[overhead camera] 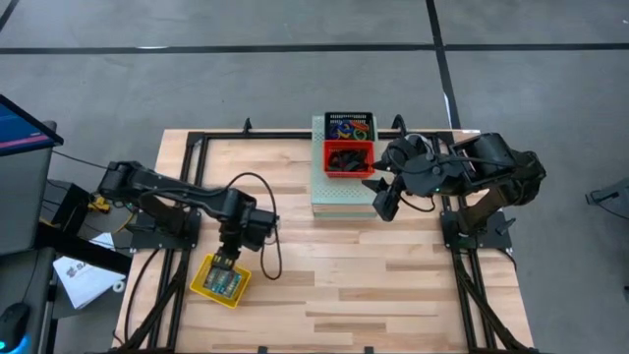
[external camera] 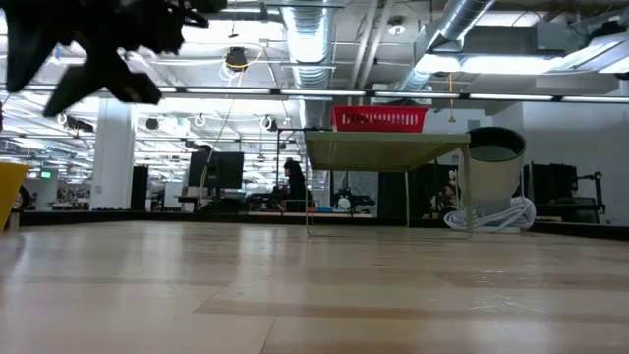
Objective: Pick & Place Office Desk Supplies
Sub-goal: Put the yellow bin on the shelf
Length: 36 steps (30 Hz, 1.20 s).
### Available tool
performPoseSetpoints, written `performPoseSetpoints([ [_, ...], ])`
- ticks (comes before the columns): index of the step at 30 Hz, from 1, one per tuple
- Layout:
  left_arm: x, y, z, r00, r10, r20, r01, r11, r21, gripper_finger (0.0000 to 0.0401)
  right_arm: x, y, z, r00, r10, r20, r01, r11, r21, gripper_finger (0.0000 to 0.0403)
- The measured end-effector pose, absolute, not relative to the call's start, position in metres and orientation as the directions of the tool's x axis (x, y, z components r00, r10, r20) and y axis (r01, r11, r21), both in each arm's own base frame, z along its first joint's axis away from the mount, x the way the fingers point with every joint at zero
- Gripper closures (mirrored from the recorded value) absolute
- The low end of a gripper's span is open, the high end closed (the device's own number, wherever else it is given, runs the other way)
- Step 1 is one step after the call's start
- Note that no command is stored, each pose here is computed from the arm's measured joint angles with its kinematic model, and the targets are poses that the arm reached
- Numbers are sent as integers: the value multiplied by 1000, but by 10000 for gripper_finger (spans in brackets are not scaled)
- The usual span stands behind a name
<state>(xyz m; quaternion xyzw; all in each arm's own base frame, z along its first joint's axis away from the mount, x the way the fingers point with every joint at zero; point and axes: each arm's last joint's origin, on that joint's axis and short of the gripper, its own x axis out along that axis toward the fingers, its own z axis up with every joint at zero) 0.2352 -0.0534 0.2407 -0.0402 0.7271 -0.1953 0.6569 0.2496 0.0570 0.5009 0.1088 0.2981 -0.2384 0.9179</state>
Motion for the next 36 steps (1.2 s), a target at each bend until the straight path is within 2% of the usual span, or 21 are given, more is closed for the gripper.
performPoseSetpoints([
  [7, 232, -45, 209, -126, -341, -932, 207, 909, -361, 265, 249, 59, 501, 712, -366, -599, 499, 864, 64, 193],
  [13, 220, -46, 191, -182, -341, -922, 191, 908, -374, 265, 248, 59, 500, 704, -369, -607, 507, 860, 65, 193],
  [21, 221, -48, 180, -135, -373, -918, 168, 904, -392, 265, 247, 59, 499, 697, -371, -614, 512, 857, 63, 193],
  [30, 211, -60, 168, -176, -384, -907, 178, 893, -413, 266, 246, 58, 499, 687, -384, -618, 531, 845, 66, 193],
  [33, 208, -61, 162, -177, -376, -910, 139, 905, -401, 279, 246, 58, 499, 686, -385, -617, 532, 844, 66, 193],
  [36, 206, -61, 159, -186, -373, -909, 107, 912, -396, 312, 247, 57, 499, 685, -389, -616, 536, 842, 64, 193],
])
